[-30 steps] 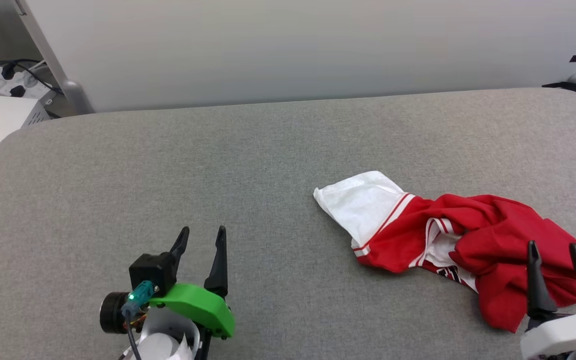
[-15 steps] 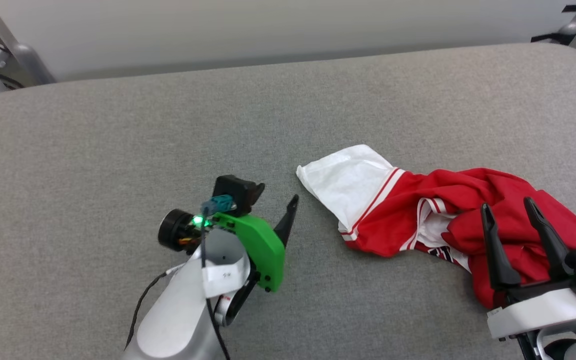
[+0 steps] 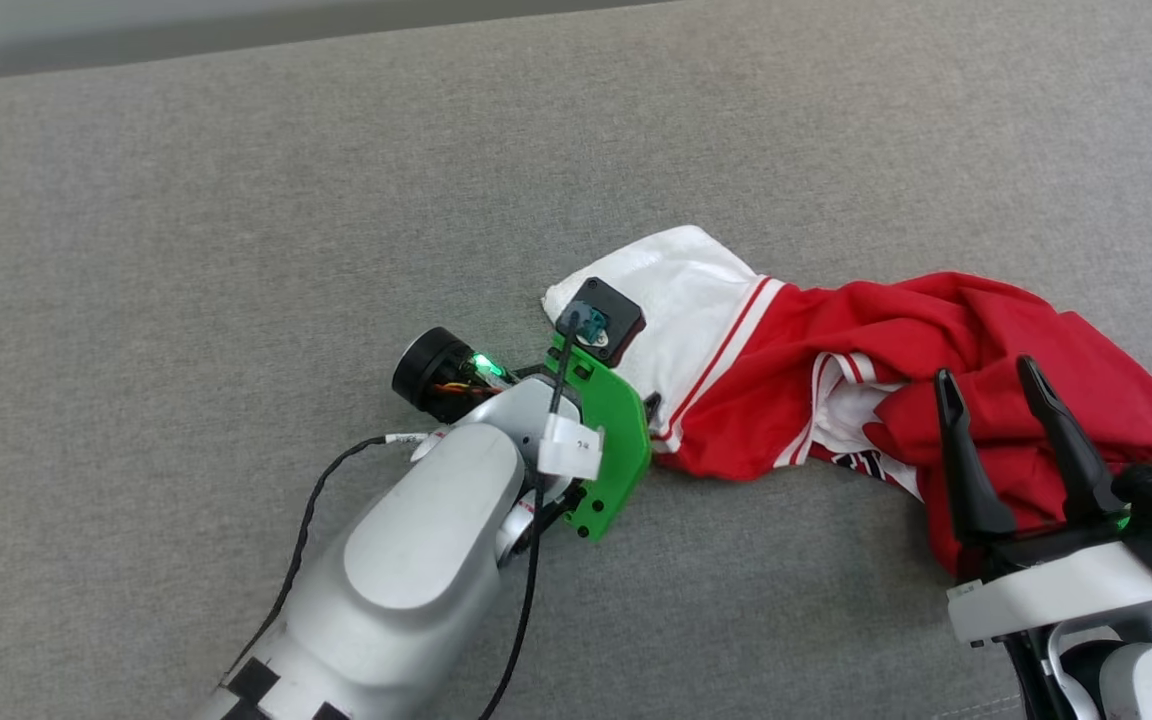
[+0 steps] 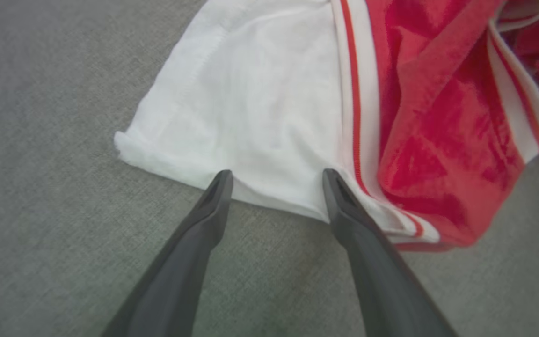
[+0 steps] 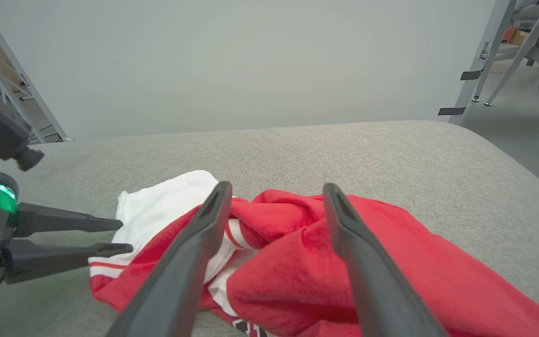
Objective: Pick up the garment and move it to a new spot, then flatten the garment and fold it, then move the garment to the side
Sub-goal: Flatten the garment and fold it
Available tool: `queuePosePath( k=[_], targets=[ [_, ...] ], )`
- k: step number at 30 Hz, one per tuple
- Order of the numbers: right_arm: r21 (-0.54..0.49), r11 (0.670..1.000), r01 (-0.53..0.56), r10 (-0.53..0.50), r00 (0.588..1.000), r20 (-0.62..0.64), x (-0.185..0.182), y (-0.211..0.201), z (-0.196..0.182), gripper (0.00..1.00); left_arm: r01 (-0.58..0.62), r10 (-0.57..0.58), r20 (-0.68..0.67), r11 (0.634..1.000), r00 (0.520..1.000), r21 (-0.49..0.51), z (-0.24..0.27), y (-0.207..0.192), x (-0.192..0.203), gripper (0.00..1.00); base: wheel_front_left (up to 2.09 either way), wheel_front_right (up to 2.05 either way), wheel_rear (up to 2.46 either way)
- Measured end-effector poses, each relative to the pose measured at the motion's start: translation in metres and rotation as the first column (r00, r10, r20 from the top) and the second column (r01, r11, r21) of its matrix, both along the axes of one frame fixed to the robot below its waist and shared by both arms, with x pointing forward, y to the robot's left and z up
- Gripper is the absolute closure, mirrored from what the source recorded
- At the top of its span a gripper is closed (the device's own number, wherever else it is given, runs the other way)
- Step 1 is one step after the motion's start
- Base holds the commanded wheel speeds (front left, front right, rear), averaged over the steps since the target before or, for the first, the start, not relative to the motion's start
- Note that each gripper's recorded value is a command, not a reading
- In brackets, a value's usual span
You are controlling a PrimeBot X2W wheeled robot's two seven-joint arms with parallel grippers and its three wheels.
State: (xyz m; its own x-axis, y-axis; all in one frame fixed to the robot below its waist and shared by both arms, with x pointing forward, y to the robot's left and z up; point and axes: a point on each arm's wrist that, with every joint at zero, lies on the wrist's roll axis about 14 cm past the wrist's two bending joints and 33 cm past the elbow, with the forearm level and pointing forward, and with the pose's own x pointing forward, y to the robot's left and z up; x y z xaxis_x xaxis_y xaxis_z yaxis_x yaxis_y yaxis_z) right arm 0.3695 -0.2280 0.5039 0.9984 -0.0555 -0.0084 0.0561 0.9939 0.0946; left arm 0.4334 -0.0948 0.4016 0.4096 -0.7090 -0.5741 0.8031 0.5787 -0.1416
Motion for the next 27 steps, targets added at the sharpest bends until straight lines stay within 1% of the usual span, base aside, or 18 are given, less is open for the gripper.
queuePosePath(
  k=[3,7,8,9,10,13,15,18,20,23,27],
  targets=[
    [0.023,1.0,0.018,-0.018,1.0,-0.015,-0.002,-0.003,-0.007,0.0,0.074,-0.071,-0.037,0.992,0.997,0.098,-0.019,-0.004,-0.008,0.0,0.0,0.0,0.0],
    [0.04,0.999,0.036,-0.035,0.999,-0.025,-0.004,-0.006,-0.012,0.0,0.182,-0.17,-0.072,0.956,0.983,0.23,-0.032,-0.005,-0.012,0.0,0.0,0.0,0.0],
    [0.045,0.998,0.041,-0.04,0.999,-0.028,-0.005,-0.007,-0.013,0.0,0.202,-0.187,-0.081,0.946,0.979,0.254,-0.033,-0.005,-0.013,0.33,0.0,0.0,0.0],
    [0.044,0.998,0.047,-0.046,0.999,-0.03,-0.006,-0.008,-0.014,0.0,0.226,-0.21,-0.086,0.933,0.974,0.28,-0.034,-0.005,-0.014,0.73,0.0,0.0,0.0],
    [0.046,0.998,0.053,-0.051,0.998,-0.028,-0.007,-0.01,-0.014,0.0,0.247,-0.231,-0.089,0.923,0.969,0.295,-0.034,-0.005,-0.015,1.0,0.0,0.0,0.0],
    [0.051,0.997,0.061,-0.06,0.998,-0.028,-0.008,-0.012,-0.015,0.0,0.287,-0.275,-0.083,0.908,0.958,0.304,-0.035,-0.007,-0.019,1.0,0.0,0.0,0.0],
    [0.055,0.997,0.063,-0.062,0.998,-0.027,-0.009,-0.012,-0.014,0.0,0.28,-0.274,-0.065,0.913,0.96,0.295,-0.033,-0.006,-0.017,1.0,0.0,0.0,0.0],
    [0.066,0.996,0.063,-0.063,0.998,-0.014,-0.009,-0.012,-0.011,0.0,0.247,-0.246,-0.037,0.933,0.969,0.263,-0.027,-0.001,-0.01,1.0,0.0,0.0,0.0],
    [0.068,0.996,0.06,-0.06,0.998,-0.001,-0.009,-0.011,-0.007,0.0,0.184,-0.19,0.002,0.953,0.982,0.239,-0.02,0.009,0.002,1.0,0.0,0.0,0.0],
    [0.072,0.996,0.057,-0.058,0.998,0.013,-0.009,-0.011,-0.002,0.0,0.077,-0.093,0.065,0.973,0.994,0.216,-0.008,0.031,0.022,1.0,0.0,0.0,0.0],
    [0.075,0.996,0.038,-0.04,0.999,0.022,-0.009,-0.006,0.004,0.0,-0.03,0.008,0.129,0.985,0.992,0.168,0.012,0.056,0.032,1.0,0.0,0.0,0.0]
  ],
)
